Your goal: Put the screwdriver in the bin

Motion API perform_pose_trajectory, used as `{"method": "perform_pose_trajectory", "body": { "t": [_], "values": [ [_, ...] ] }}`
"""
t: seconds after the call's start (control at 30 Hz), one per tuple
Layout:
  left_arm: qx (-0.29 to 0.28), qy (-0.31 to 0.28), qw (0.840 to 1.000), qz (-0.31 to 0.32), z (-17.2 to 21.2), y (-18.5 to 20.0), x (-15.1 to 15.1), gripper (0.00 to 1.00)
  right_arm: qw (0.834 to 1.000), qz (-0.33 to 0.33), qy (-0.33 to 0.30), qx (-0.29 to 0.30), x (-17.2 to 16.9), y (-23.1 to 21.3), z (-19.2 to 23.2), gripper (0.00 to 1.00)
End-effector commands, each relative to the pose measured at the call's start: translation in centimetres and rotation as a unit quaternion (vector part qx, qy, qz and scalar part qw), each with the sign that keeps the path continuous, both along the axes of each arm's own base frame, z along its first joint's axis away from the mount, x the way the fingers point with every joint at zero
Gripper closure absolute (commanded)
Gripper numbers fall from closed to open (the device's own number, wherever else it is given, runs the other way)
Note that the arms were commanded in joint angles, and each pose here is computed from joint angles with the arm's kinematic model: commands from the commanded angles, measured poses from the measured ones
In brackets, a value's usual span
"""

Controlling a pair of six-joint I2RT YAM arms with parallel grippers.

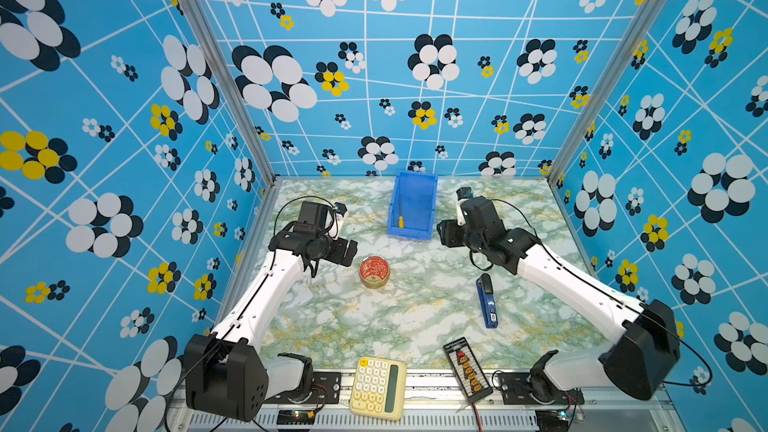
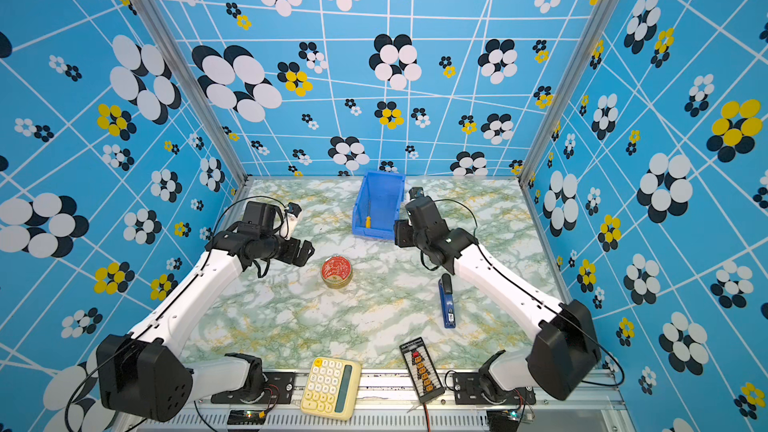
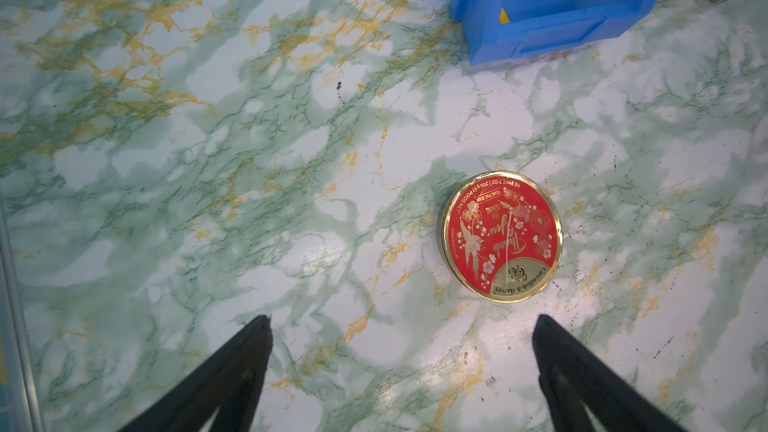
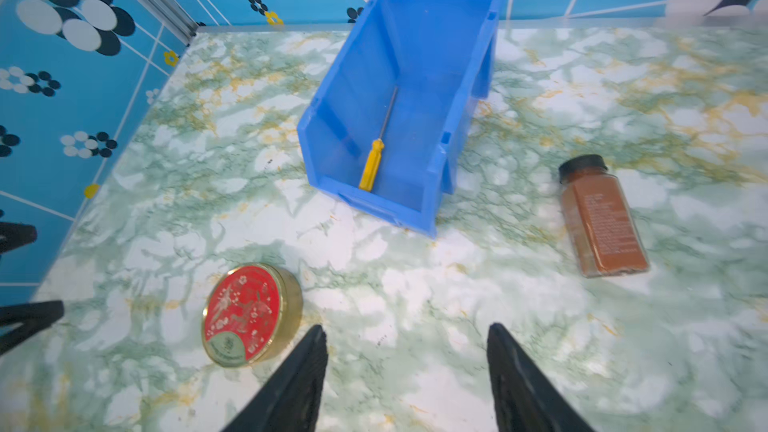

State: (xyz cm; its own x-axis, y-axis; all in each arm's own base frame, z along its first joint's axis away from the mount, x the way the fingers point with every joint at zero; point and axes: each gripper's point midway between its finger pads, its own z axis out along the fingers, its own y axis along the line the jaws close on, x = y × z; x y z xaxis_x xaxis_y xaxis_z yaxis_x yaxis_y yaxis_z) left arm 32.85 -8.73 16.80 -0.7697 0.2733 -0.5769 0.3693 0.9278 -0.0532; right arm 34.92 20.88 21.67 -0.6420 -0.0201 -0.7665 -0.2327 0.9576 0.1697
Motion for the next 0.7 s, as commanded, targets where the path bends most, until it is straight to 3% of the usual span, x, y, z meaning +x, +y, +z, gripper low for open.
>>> {"method": "perform_pose_trajectory", "body": {
  "t": [0.0,0.23,0.4,0.67],
  "values": [
    [-0.01,-0.001,1.0,0.023,0.3,0.3,1.0,0.01,0.998,-0.051,-0.04,-0.024,-0.6,-3.3,-0.1,0.3],
    [0.053,-0.024,0.992,0.111,-1.3,4.0,3.6,0.01,0.985,-0.129,-0.089,-0.076,-2.2,-8.6,-1.0,0.23],
    [0.026,-0.063,0.982,0.175,-2.3,6.2,5.4,0.01,0.974,-0.18,-0.122,-0.064,-1.6,-11.7,-0.5,0.21],
    [-0.001,-0.191,0.953,0.237,-2.4,9.5,8.2,0.01,0.944,-0.285,-0.16,-0.036,-0.4,-18.6,-1.4,0.22]
  ]
}}
